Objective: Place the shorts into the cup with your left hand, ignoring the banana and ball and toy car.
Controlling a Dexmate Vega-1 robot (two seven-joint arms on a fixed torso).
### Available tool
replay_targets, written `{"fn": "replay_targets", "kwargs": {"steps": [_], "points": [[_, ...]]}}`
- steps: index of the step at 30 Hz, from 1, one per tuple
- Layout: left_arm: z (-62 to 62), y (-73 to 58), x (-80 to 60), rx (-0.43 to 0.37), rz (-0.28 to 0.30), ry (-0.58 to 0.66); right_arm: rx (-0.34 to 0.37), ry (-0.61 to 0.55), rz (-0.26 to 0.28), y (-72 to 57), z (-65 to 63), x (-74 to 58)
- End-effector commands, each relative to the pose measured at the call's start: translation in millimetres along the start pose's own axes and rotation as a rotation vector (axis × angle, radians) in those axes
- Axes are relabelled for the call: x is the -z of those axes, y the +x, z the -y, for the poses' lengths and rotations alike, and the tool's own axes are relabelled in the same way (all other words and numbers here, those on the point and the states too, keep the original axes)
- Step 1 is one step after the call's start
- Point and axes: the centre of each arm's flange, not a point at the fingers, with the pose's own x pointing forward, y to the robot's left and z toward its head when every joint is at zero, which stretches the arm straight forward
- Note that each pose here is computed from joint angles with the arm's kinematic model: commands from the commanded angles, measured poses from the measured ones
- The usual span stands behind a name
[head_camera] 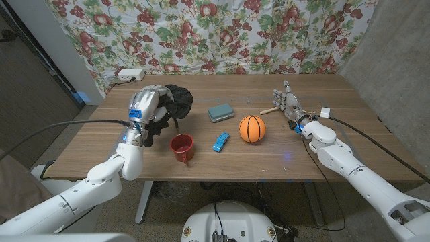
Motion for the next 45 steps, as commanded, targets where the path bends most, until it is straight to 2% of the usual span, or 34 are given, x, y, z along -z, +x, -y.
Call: {"fn": "replay_targets", "kwargs": {"steps": [1,8,24,36,45], "points": [[-3.2,-0.5,-6.0,0.003,0.054,-0.008,0.0,-0.002,0.001,-4.4,0.7,0.2],[-4.9,-1.6,-10.9,0.006,0.1,-0.022,0.007,-0.002,0.005,-8.6,2.0,0.5],[-3.2,-12.4,-24.4,0.03,0.13,-0.072,0.011,-0.002,0.009,-14.0,1.8,-0.4],[-6.2,-18.1,-24.4,0.029,0.155,-0.077,0.01,-0.005,0.01,-13.0,-2.6,-1.8],[-7.3,-19.9,-23.9,0.033,0.2,-0.089,0.009,-0.005,0.012,-11.1,-4.7,-3.3]]}}
